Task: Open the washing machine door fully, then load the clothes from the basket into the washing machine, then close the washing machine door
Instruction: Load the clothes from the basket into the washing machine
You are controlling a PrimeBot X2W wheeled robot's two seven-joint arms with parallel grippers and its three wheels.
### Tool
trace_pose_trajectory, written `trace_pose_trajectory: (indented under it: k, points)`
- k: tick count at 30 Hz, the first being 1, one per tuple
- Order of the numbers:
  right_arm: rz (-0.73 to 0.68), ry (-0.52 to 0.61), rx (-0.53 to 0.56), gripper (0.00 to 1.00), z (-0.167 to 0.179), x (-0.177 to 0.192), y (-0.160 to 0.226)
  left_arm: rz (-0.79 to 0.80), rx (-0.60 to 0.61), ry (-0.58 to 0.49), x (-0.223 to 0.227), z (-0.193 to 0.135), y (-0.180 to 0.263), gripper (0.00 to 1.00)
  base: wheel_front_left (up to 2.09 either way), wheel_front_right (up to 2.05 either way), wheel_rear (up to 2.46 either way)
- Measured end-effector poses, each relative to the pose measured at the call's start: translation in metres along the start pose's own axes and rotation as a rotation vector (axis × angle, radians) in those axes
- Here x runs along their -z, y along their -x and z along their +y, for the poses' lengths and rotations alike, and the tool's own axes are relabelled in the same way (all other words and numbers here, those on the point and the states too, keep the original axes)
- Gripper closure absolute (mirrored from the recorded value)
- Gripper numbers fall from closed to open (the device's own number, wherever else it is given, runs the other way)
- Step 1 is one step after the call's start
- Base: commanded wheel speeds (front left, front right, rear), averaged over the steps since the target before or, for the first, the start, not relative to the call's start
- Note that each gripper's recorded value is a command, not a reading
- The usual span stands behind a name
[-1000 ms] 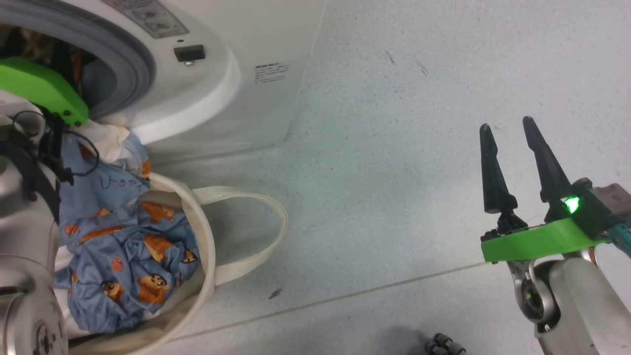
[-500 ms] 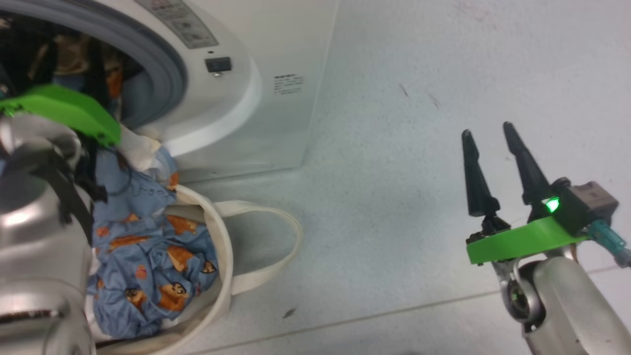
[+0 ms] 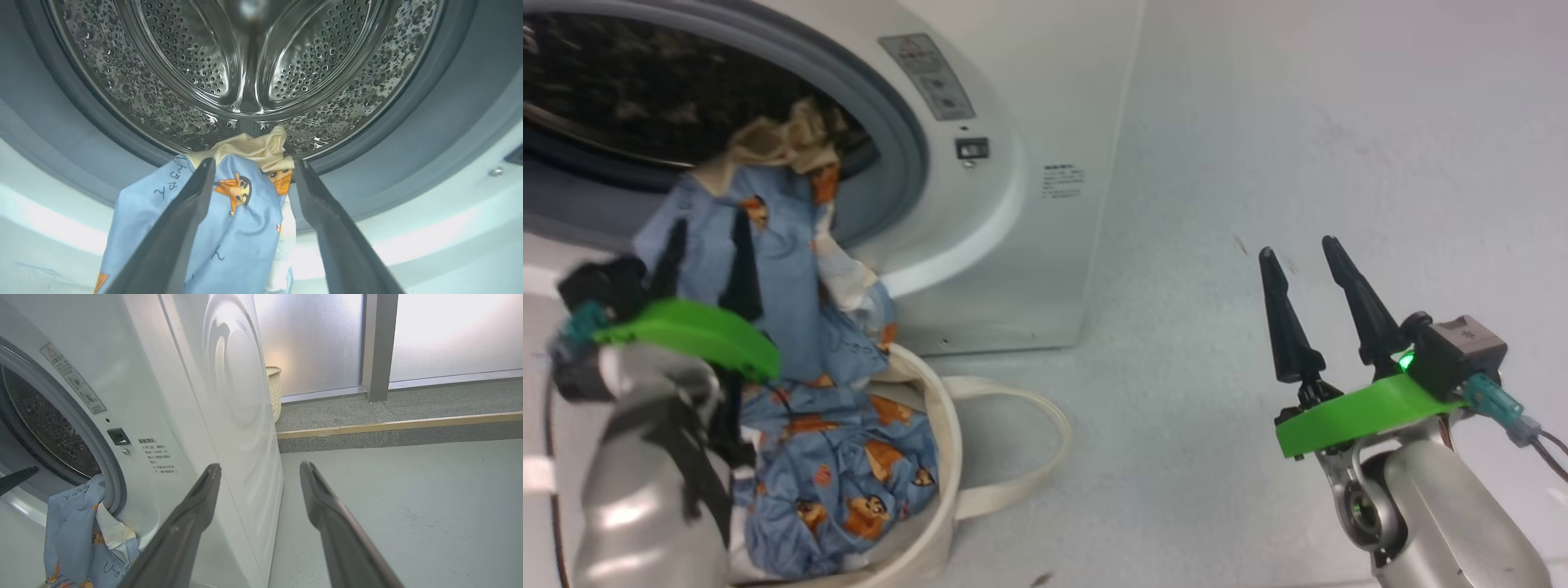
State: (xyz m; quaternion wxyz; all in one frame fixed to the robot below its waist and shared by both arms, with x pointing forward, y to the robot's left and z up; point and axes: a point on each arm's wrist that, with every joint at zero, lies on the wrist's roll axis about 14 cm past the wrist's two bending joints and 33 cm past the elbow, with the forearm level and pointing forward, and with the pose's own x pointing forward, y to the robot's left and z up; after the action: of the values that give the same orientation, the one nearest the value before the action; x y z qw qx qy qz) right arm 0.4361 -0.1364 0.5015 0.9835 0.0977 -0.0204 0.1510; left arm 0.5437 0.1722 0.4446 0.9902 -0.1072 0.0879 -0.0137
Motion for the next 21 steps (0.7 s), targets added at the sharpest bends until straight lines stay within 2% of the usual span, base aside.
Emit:
trace_pose_trajectory:
  k: [15, 21]
  points:
    - [-0.101, -0.001, -0.093, 0.0, 0.044, -0.039, 0.019, -0.141, -0.037, 0.024, -0.021, 0.029, 0.116, 0.0, 0.0, 0.0, 0.0]
    - [-0.123, 0.0, -0.094, 0.0, 0.048, -0.047, 0.03, -0.167, -0.061, 0.021, -0.022, 0.04, 0.143, 0.0, 0.0, 0.0, 0.0]
